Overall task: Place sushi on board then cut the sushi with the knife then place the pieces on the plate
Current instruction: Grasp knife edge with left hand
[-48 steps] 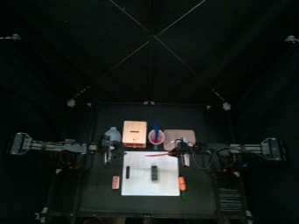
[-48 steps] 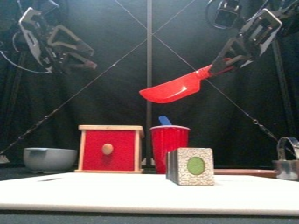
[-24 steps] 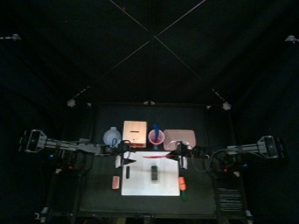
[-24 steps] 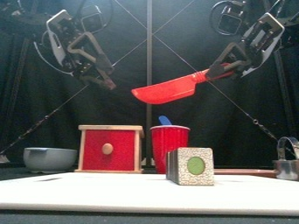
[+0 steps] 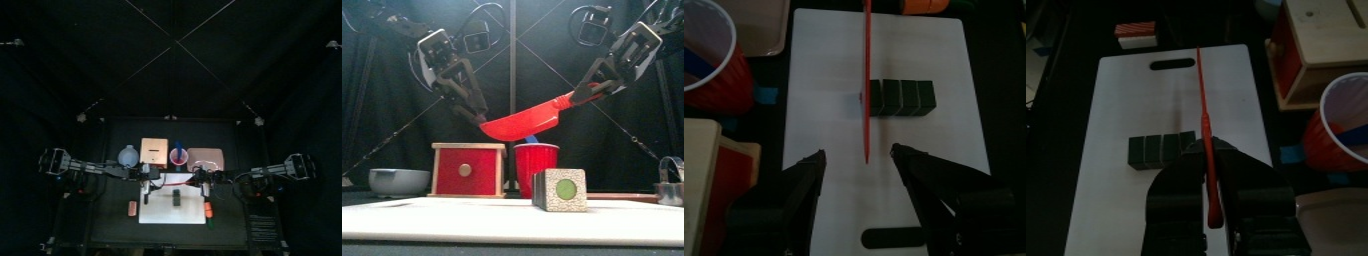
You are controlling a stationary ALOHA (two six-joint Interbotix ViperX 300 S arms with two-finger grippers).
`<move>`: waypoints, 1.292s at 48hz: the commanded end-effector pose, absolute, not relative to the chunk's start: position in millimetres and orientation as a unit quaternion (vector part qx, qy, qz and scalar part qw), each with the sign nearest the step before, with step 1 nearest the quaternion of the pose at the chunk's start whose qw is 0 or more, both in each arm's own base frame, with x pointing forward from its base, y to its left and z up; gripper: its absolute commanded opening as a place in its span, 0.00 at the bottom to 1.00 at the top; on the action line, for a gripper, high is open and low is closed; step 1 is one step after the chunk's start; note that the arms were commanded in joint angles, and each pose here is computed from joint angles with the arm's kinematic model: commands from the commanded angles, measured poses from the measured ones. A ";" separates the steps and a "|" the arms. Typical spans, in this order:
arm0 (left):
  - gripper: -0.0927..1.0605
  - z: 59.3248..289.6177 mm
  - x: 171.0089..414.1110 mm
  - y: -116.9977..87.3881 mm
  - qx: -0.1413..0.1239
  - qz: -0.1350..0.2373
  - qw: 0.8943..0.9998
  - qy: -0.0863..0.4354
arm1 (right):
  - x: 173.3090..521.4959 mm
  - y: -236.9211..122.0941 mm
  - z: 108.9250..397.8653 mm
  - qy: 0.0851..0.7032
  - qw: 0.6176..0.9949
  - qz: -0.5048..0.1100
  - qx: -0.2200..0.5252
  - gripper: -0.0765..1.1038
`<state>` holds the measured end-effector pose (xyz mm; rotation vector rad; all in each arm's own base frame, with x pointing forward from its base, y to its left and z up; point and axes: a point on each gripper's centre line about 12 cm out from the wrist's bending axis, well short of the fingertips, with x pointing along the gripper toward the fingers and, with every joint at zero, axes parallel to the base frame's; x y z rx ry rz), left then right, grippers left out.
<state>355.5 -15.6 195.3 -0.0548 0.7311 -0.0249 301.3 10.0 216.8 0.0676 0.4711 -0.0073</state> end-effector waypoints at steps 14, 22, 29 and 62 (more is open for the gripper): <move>0.85 199.2 373.8 -16.2 -0.016 -0.014 0.953 0.301 | 305.2 12.3 229.5 0.207 0.978 -0.002 0.031 0.34; 0.85 191.3 377.4 -17.5 -0.016 -0.015 0.951 0.307 | 304.8 13.2 228.9 0.207 0.978 -0.001 0.031 0.34; 0.85 191.4 380.0 -17.6 -0.017 -0.015 0.952 0.304 | 304.8 14.1 228.9 0.207 0.978 0.001 0.031 0.34; 0.54 189.1 378.9 -17.5 -0.015 -0.015 0.951 0.307 | 304.4 17.0 228.6 0.207 0.977 0.002 0.040 0.34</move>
